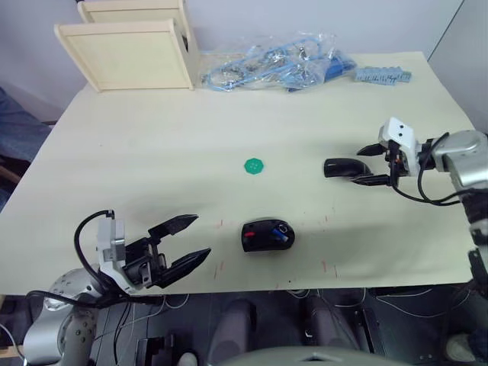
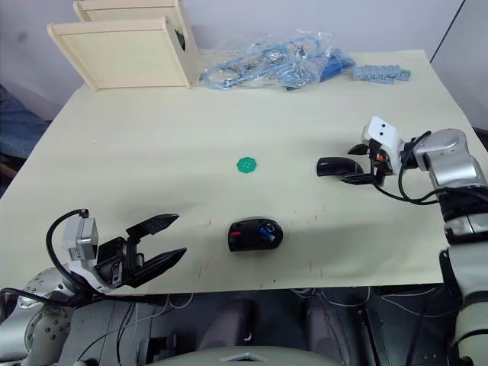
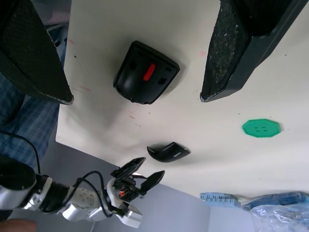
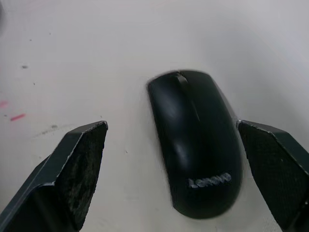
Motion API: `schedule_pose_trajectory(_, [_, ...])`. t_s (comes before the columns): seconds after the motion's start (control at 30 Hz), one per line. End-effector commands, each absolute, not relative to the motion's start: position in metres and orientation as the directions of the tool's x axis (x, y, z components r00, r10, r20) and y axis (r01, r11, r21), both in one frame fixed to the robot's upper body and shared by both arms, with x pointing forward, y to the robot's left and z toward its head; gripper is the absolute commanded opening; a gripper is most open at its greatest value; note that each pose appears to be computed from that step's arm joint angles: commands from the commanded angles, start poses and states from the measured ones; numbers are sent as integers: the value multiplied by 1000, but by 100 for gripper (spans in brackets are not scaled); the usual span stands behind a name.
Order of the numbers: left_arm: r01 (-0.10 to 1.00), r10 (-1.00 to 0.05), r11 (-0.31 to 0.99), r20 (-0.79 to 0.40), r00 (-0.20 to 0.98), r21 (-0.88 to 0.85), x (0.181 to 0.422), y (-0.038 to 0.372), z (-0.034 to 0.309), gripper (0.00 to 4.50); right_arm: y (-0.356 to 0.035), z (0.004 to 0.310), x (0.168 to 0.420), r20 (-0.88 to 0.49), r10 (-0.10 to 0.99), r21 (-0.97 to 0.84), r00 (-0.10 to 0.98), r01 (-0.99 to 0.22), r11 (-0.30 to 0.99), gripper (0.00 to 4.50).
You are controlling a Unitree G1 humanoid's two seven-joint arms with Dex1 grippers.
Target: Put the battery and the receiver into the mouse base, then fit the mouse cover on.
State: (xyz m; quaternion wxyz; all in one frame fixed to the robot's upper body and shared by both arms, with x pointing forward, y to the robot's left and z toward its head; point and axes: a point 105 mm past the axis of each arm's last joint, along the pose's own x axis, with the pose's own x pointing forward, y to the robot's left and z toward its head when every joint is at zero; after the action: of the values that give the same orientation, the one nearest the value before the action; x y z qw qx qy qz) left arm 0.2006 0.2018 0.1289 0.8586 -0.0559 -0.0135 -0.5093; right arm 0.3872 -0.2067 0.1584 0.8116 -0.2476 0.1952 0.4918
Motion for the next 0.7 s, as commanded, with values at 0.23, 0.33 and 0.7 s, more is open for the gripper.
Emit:
schedule_pose_trajectory(0.23, [885, -882, 463, 75, 466, -51, 196, 203, 131, 449, -215, 157, 396, -584, 674, -224, 452, -888, 402, 450])
schedule_pose_trajectory(0.33, [887, -884, 458, 73, 461, -52, 196, 203, 131, 449, -215, 154, 397, -594, 669, -225, 447, -891, 396, 450])
schedule_pose_trajectory(0.7, [897, -895, 439, 67, 442, -52, 194, 204, 129, 449, -211, 158, 404, -591, 663, -250, 459, -886, 391, 450])
